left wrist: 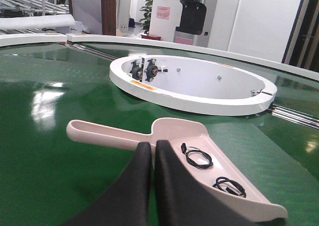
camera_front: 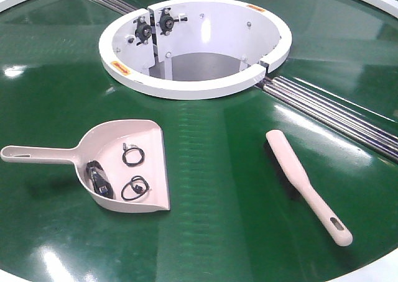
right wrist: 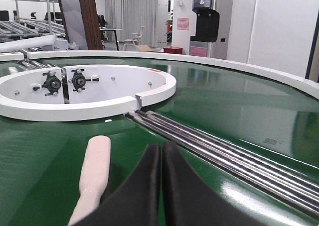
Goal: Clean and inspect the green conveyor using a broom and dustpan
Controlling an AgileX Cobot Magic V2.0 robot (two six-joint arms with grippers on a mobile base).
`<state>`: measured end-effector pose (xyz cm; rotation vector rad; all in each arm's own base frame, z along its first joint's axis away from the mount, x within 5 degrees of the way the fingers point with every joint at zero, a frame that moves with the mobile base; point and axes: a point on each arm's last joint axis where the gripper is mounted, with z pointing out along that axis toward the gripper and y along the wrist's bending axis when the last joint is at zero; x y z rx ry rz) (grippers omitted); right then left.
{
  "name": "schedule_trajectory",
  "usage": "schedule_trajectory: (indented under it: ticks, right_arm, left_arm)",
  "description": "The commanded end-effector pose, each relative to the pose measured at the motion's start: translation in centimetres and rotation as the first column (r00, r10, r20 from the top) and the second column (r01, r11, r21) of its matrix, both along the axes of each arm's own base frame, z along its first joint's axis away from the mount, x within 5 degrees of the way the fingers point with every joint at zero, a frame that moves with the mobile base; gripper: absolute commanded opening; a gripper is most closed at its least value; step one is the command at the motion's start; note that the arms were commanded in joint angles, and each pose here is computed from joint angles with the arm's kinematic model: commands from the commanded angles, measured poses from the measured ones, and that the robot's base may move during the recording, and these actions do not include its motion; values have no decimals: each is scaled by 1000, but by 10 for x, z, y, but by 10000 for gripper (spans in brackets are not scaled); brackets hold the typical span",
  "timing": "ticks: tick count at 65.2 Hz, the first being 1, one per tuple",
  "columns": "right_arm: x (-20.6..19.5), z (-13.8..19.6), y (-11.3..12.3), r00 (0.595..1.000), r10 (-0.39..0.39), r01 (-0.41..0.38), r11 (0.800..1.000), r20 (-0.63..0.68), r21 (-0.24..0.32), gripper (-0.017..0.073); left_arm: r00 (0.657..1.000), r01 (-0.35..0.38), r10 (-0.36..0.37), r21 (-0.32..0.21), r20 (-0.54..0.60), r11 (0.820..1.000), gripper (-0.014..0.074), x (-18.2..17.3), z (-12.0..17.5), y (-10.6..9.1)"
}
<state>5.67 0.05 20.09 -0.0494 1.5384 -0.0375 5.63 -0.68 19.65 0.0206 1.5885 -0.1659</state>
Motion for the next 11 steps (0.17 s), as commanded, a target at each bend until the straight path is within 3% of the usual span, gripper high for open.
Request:
schedule_trajectory:
  ticks: [1, 11]
  right_arm:
    - [-1, 5, 0, 997, -7, 7, 1000, 74, -4, -8]
    - [-1, 5, 0, 997, -7, 7, 1000, 74, -4, -8]
  left_arm:
    - [997, 4, -3, -16, 74, 1000, -6, -1, 4, 0]
    - [997, 4, -3, -16, 74, 1000, -6, -1, 4, 0]
